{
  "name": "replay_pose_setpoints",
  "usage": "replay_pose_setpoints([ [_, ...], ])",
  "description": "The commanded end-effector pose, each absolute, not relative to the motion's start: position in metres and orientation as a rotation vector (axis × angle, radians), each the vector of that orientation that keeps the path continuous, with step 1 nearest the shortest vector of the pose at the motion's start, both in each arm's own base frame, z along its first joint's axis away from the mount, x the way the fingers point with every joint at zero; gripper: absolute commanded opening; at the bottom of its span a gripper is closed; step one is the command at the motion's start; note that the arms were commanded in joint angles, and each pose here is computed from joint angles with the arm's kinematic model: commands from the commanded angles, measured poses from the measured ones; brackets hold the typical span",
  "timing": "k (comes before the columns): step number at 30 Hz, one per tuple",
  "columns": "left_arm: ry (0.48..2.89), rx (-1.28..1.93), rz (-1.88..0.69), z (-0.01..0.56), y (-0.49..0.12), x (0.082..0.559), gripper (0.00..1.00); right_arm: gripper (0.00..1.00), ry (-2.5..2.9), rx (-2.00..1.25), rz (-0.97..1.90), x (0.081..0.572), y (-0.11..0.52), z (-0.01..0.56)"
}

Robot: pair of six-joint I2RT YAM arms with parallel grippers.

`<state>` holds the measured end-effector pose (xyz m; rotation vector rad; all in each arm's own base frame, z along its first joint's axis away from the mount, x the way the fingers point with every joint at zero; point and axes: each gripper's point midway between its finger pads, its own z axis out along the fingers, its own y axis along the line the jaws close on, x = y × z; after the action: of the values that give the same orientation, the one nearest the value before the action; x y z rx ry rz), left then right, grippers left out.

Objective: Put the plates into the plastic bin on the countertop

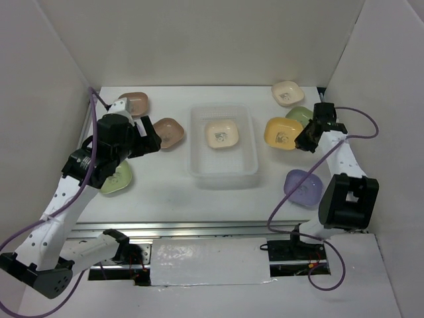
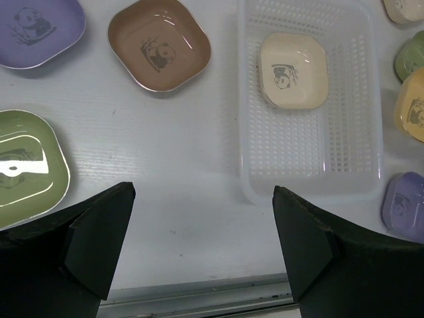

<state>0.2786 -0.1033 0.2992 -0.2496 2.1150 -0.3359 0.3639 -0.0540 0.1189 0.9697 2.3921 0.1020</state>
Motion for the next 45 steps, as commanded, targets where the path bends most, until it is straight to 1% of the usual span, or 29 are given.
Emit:
replay_pose_setpoints([
  [1,2.092,-0.27,-0.31,0.303,-0.096,0.28,0.99,0.0,2.289,0.867,0.209,0.372,-0.021,0.18],
  [3,2.097,-0.285,-0.302,0.299,-0.094,0.281,0.99,0.0,2.269,0.756,0.267,0.382,0.01,0.207],
  [6,2.111,-0.296,-0.294,0.289,-0.094,0.285,0.99,0.0,2.293,0.619,0.302,0.397,0.052,0.232],
  [8,2.125,-0.301,-0.285,0.284,-0.093,0.287,0.99,0.0,2.328,0.577,0.276,0.405,0.068,0.231],
  [10,2.136,-0.308,-0.279,0.277,-0.092,0.289,0.99,0.0,2.316,0.501,0.292,0.415,0.092,0.247],
  [12,2.138,-0.32,-0.274,0.271,-0.092,0.293,0.99,0.0,2.346,0.441,0.304,0.428,0.113,0.243],
  [16,2.165,-0.355,-0.258,0.255,-0.088,0.304,0.99,0.0,2.434,0.341,0.298,0.445,0.157,0.219],
  [19,2.2,-0.38,-0.243,0.246,-0.083,0.31,0.99,0.0,2.494,0.313,0.271,0.461,0.179,0.184],
  [26,2.213,-0.397,-0.219,0.236,-0.073,0.315,0.99,0.0,2.59,0.339,0.175,0.466,0.184,0.114],
  [29,2.232,-0.405,-0.204,0.228,-0.068,0.319,0.99,0.0,2.593,0.359,0.195,0.465,0.185,0.105],
  [34,2.264,-0.41,-0.21,0.211,-0.069,0.327,0.99,0.01,2.566,0.37,0.225,0.469,0.19,0.113],
  [36,2.275,-0.421,-0.213,0.205,-0.068,0.329,0.99,0.25,2.564,0.371,0.232,0.469,0.191,0.114],
  [37,2.28,-0.429,-0.216,0.201,-0.069,0.332,0.99,0.42,2.559,0.366,0.24,0.468,0.193,0.117],
  [38,2.284,-0.44,-0.216,0.198,-0.067,0.332,0.99,0.69,2.559,0.36,0.244,0.465,0.194,0.119],
  [39,2.277,-0.45,-0.222,0.197,-0.068,0.336,0.99,0.77,2.554,0.363,0.252,0.463,0.195,0.122],
  [40,2.284,-0.474,-0.222,0.191,-0.068,0.34,0.99,1.0,2.535,0.353,0.271,0.459,0.197,0.131],
  [42,2.278,-0.498,-0.225,0.188,-0.069,0.348,0.99,1.0,2.507,0.346,0.301,0.455,0.2,0.145],
  [43,2.289,-0.522,-0.223,0.181,-0.069,0.357,0.99,1.0,2.472,0.335,0.327,0.448,0.202,0.164],
  [45,2.272,-0.543,-0.222,0.184,-0.07,0.374,0.99,1.0,2.428,0.325,0.349,0.44,0.203,0.185],
])
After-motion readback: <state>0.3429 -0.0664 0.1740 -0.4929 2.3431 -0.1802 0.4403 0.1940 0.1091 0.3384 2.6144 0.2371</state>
